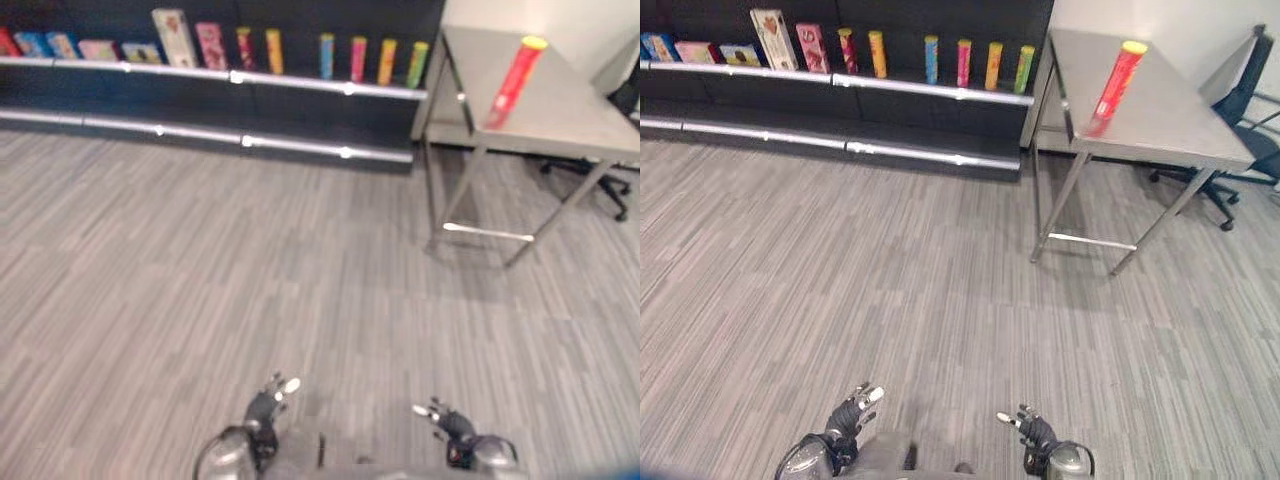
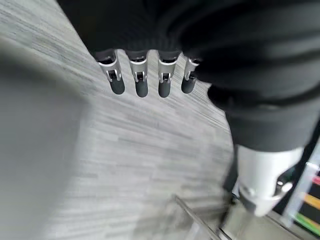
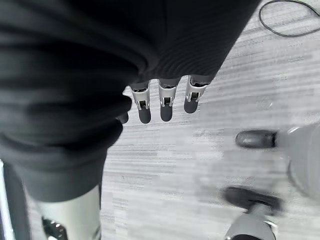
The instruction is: Put the goods on the table back onto the shelves and tidy them up.
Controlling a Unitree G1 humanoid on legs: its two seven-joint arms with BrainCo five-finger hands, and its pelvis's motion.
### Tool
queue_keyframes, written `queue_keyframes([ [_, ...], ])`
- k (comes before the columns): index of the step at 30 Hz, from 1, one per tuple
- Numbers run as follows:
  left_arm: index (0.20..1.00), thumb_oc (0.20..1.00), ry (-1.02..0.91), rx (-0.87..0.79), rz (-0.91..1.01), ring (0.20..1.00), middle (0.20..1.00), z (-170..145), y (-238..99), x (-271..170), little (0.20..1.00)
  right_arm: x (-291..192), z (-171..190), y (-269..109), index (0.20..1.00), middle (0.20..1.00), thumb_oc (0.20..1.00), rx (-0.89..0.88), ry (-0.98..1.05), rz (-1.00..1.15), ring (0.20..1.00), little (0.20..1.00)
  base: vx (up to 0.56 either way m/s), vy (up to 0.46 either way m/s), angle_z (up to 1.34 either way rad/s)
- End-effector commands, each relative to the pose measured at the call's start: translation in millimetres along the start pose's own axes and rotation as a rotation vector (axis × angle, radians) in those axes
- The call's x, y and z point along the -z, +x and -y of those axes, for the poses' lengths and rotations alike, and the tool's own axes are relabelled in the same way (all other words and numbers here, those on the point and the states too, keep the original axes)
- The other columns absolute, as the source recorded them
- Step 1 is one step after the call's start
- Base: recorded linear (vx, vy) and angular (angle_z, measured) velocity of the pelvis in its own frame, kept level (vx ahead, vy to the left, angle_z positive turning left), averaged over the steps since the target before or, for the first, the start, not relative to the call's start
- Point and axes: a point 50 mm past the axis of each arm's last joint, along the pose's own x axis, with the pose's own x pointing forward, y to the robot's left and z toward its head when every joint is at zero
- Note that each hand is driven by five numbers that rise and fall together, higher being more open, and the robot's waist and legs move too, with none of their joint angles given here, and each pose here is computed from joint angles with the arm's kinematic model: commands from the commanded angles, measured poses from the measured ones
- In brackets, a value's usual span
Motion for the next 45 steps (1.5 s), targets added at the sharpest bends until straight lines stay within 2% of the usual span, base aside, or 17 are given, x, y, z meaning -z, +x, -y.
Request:
queue_keyframes([
  [1, 1.0, 1.0, -0.006, 0.076, 0.03, 1.0, 1.0, 21, 1, 3, 1.0, -6, -2, -2, 1.0, 1.0, 1.0, -0.008, -0.035, 0.059, 1.0, 1.0, 0.25, 0.225, -0.12],
  [6, 1.0, 1.0, -0.034, 0.019, 0.028, 1.0, 1.0, 7, -3, 7, 1.0, -18, -3, -1, 1.0, 1.0, 1.0, -0.012, -0.03, 0.11, 1.0, 1.0, 0.3, 0.299, -0.92],
  [11, 1.0, 1.0, -0.053, 0.01, 0.138, 1.0, 1.0, 2, 0, -21, 1.0, -32, -2, -3, 1.0, 1.0, 1.0, -0.014, -0.057, 0.162, 1.0, 1.0, 0.12, 0.115, -0.57],
  [15, 1.0, 1.0, -0.059, -0.004, 0.145, 1.0, 1.0, 0, 2, -25, 1.0, -25, 2, -3, 1.0, 1.0, 1.0, 0.006, -0.048, 0.134, 1.0, 1.0, 0.06, 0.02, 0.1],
  [24, 1.0, 1.0, 0.032, 0.01, 0.039, 1.0, 1.0, 0, 2, -10, 1.0, -2, 13, -10, 1.0, 1.0, 1.0, 0.043, -0.003, 0.07, 1.0, 1.0, 0.12, 0.105, 0.04],
  [33, 1.0, 1.0, 0.019, -0.014, 0.024, 1.0, 1.0, -4, -3, -1, 1.0, -3, 14, -11, 1.0, 1.0, 1.0, 0.046, 0.013, 0.079, 1.0, 1.0, 0.12, 0.251, 0.02],
  [40, 1.0, 1.0, -0.011, -0.014, 0.002, 1.0, 1.0, -3, -7, 11, 1.0, -9, 17, -10, 1.0, 1.0, 1.0, 0.052, -0.018, 0.089, 1.0, 1.0, 0.32, 0.027, 0.06],
  [45, 1.0, 1.0, 0.011, -0.017, -0.018, 1.0, 1.0, -4, -6, 12, 1.0, 0, 29, -14, 1.0, 1.0, 1.0, 0.091, -0.02, 0.058, 1.0, 1.0, 0.32, -0.072, 0.99],
])
